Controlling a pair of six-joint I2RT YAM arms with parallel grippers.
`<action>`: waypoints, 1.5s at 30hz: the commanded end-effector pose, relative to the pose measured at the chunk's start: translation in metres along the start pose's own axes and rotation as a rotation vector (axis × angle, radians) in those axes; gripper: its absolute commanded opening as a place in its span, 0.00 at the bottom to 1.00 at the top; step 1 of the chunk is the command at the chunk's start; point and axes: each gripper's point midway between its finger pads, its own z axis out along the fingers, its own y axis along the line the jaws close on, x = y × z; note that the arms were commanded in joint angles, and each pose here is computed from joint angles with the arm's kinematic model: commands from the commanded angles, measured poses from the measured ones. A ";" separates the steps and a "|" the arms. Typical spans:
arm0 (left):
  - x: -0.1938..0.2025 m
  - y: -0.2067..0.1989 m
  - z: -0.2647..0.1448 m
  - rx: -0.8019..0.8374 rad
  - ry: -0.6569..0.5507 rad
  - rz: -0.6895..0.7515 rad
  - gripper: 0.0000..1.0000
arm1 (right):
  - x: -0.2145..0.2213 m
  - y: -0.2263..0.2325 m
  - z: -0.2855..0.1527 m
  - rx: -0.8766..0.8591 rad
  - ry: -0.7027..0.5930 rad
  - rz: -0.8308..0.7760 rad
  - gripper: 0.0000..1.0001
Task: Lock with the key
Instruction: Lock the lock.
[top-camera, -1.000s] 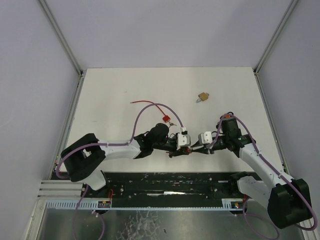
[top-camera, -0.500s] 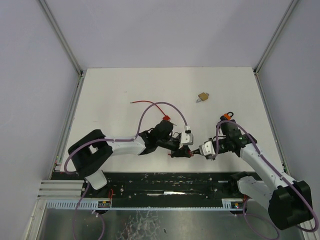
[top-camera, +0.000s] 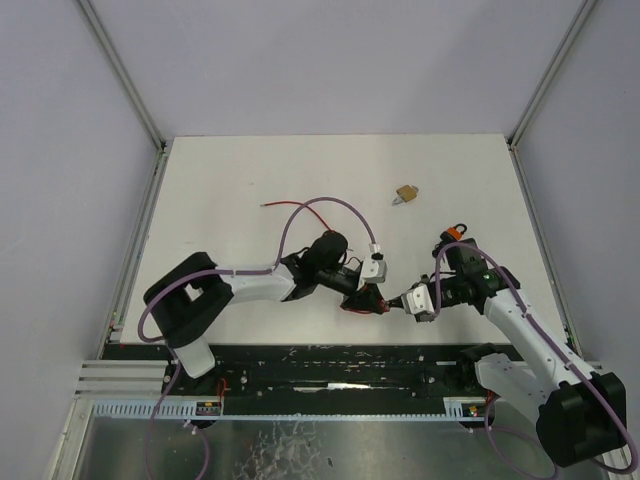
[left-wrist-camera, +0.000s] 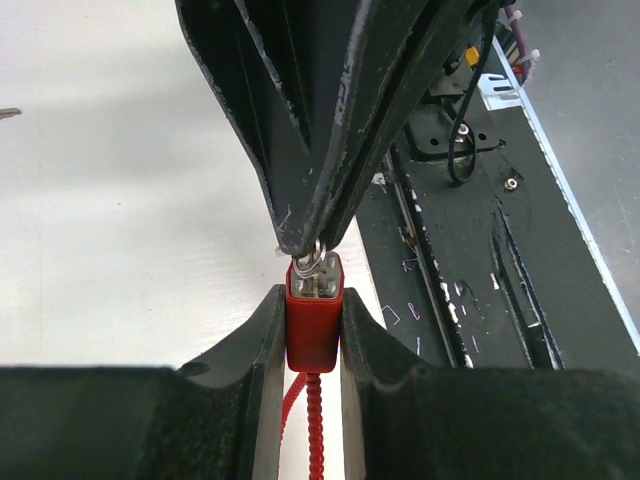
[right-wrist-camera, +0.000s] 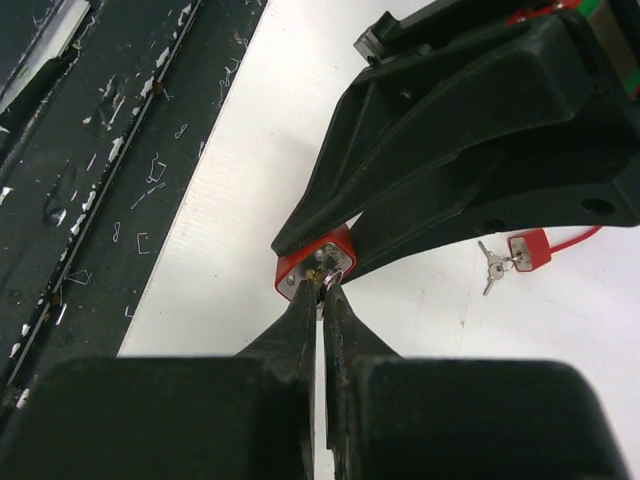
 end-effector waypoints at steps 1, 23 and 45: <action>0.018 0.026 -0.014 -0.150 0.061 -0.047 0.00 | -0.038 -0.018 -0.005 0.025 -0.157 0.021 0.00; 0.016 0.002 -0.010 -0.068 0.052 -0.021 0.00 | -0.034 -0.005 -0.006 0.006 -0.119 -0.105 0.00; -0.004 0.016 -0.019 -0.337 0.017 0.215 0.00 | -0.024 -0.012 -0.002 0.052 -0.130 0.094 0.32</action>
